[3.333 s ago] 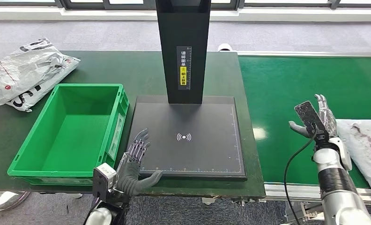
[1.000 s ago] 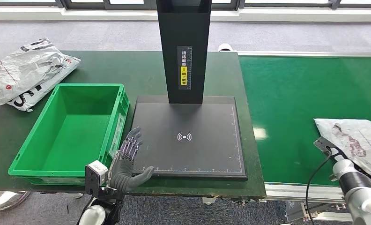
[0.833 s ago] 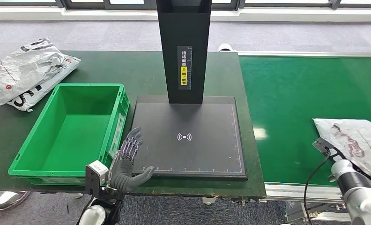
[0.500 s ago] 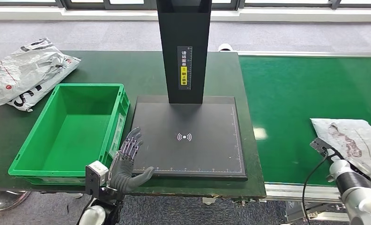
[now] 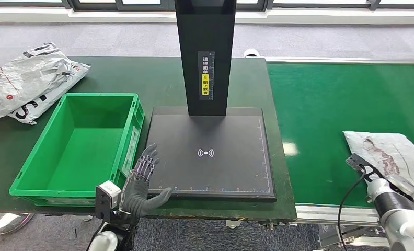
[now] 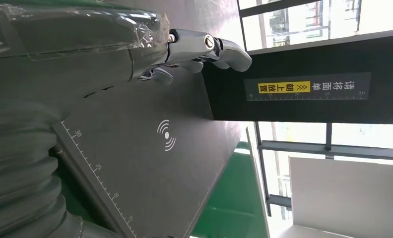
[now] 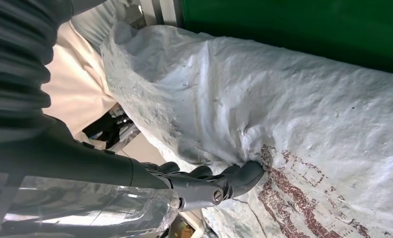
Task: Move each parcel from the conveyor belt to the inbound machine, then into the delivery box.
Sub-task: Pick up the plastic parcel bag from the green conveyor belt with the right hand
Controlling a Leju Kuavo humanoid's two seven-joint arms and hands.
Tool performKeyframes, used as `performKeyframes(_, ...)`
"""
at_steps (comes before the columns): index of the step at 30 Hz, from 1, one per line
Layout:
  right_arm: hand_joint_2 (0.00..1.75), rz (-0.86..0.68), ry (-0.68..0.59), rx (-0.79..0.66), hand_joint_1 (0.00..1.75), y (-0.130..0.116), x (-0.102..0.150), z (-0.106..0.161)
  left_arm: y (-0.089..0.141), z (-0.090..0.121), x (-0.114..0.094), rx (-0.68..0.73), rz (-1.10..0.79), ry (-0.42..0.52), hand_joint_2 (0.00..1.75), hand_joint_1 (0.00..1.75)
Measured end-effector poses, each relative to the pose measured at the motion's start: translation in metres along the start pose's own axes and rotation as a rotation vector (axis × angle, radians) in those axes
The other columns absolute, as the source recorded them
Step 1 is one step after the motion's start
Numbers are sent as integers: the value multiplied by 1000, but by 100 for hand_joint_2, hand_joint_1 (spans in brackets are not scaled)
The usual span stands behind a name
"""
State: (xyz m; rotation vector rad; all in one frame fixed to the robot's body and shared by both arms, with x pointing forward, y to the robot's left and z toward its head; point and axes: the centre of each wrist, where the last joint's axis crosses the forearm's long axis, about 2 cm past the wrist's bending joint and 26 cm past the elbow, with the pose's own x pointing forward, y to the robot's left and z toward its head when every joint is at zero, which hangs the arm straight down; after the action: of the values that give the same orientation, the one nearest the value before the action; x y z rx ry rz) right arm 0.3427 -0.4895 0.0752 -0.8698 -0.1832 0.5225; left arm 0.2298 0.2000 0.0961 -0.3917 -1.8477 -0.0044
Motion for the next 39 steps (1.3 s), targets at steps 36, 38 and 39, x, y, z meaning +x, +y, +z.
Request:
performKeyframes(36, 175, -8, -12, -9, 0, -1, -9, -4, 0, 1, -1, 3, 2, 3, 175, 0)
performKeyframes(38, 175, -7, -10, -8, 0, -1, -10, -4, 0, 1, -1, 4, 2, 1, 175, 0)
performKeyframes(39, 175, -6, -9, -7, 0, -1, -10, -5, 0, 1, -1, 5, 3, 1, 175, 0)
